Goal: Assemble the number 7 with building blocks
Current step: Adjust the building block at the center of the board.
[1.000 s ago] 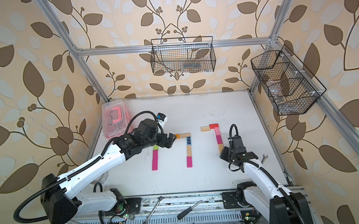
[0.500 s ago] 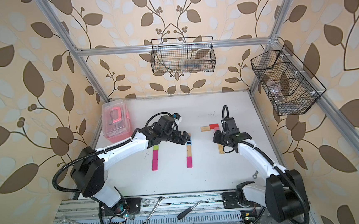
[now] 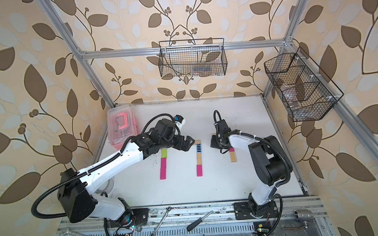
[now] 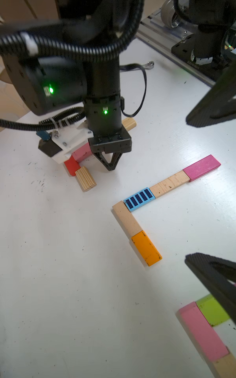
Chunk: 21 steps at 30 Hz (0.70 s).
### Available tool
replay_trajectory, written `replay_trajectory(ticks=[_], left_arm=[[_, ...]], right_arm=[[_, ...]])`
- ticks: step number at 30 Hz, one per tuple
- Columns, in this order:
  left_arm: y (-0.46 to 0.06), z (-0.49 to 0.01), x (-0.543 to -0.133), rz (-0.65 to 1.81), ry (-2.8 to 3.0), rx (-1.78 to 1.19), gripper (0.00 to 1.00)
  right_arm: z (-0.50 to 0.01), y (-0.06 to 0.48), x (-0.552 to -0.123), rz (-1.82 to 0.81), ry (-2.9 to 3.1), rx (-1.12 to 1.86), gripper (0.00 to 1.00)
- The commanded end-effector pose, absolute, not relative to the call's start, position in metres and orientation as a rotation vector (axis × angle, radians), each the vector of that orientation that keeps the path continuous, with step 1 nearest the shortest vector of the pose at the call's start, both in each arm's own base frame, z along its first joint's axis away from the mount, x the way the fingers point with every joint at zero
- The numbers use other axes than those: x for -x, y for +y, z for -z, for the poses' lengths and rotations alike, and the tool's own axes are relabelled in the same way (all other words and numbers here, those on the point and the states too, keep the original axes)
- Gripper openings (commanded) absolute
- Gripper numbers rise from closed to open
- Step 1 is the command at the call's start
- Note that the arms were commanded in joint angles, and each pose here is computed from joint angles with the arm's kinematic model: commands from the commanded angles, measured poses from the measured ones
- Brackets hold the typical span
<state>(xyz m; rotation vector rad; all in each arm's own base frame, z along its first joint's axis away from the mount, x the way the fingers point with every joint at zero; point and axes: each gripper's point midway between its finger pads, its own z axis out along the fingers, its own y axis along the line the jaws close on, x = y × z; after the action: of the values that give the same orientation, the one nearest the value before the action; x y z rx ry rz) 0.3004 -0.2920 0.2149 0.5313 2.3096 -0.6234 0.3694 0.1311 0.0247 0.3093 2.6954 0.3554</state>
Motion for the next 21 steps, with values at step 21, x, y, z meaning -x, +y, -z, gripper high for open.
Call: replay_trajectory(ticks=[21], left_arm=[[-0.281, -0.219, -0.301, 0.569, 2.291, -0.537, 0.99]], right_arm=[[-0.016, 0.106, -0.401, -0.163, 2.684, -0.346, 0.0]])
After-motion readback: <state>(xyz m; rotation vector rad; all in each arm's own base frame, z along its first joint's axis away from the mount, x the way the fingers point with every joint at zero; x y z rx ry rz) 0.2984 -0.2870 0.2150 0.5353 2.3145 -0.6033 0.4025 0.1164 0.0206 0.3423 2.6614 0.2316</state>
